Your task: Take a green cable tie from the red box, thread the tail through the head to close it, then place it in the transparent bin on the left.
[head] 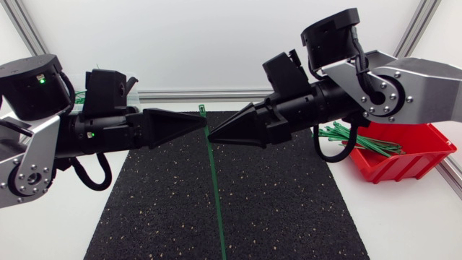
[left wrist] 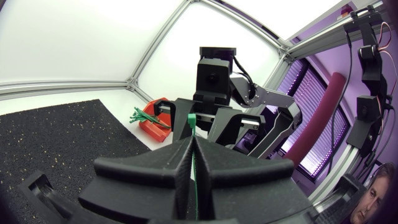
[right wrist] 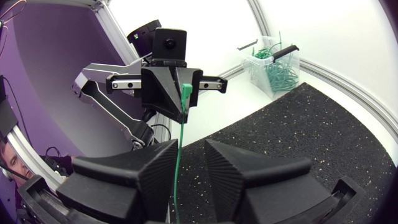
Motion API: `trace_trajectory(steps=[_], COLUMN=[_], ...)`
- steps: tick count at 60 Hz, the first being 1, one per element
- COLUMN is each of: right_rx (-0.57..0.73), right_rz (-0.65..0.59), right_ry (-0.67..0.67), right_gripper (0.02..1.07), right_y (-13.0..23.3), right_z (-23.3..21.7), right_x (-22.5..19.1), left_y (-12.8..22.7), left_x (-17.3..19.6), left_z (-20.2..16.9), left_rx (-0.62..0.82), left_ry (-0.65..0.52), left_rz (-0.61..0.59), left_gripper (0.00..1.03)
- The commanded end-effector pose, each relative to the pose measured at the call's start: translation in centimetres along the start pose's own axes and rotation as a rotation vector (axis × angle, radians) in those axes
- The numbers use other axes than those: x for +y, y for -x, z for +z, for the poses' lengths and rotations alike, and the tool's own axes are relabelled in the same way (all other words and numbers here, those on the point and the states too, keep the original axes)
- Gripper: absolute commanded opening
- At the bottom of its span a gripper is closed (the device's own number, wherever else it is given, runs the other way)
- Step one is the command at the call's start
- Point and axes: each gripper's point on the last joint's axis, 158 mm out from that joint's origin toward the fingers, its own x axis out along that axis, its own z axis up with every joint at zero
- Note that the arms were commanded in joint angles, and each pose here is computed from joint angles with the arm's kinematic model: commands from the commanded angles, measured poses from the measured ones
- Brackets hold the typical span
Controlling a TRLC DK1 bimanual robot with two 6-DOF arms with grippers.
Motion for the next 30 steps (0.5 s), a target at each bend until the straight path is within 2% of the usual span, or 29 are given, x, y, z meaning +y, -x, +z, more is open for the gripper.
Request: trace_trajectory(steps=[1,4,13,21,30], right_rx=[-0.011,-0.012,0.042,0.096,0.218], right_rz=[-0.029,-0.045,-0.111,-0.179,-0.248], right_ry=[-0.026,-0.023,0.020,0.066,0.163], right_gripper=[0.72,0.73,1.01,1.02,1.02], right_y=[1.1,1.7,2.9,3.0,2.5], right_z=[0.3,0.4,-0.7,-2.1,-4.6], right_x=[-0.4,-0.7,-1.7,-2.5,-3.6], left_y=[0.5,0.8,1.9,1.8,1.7], left_x=[1.0,1.1,2.4,3.3,3.6], left_z=[0.8,1.3,2.7,2.5,2.6], left_rx=[-0.026,-0.036,-0.058,-0.039,-0.018], left_ry=[0.015,0.013,0.034,0.083,0.091], left_rz=[0.030,0.040,0.090,0.110,0.123], left_gripper=[0.04,0.04,0.04,0.03,0.03])
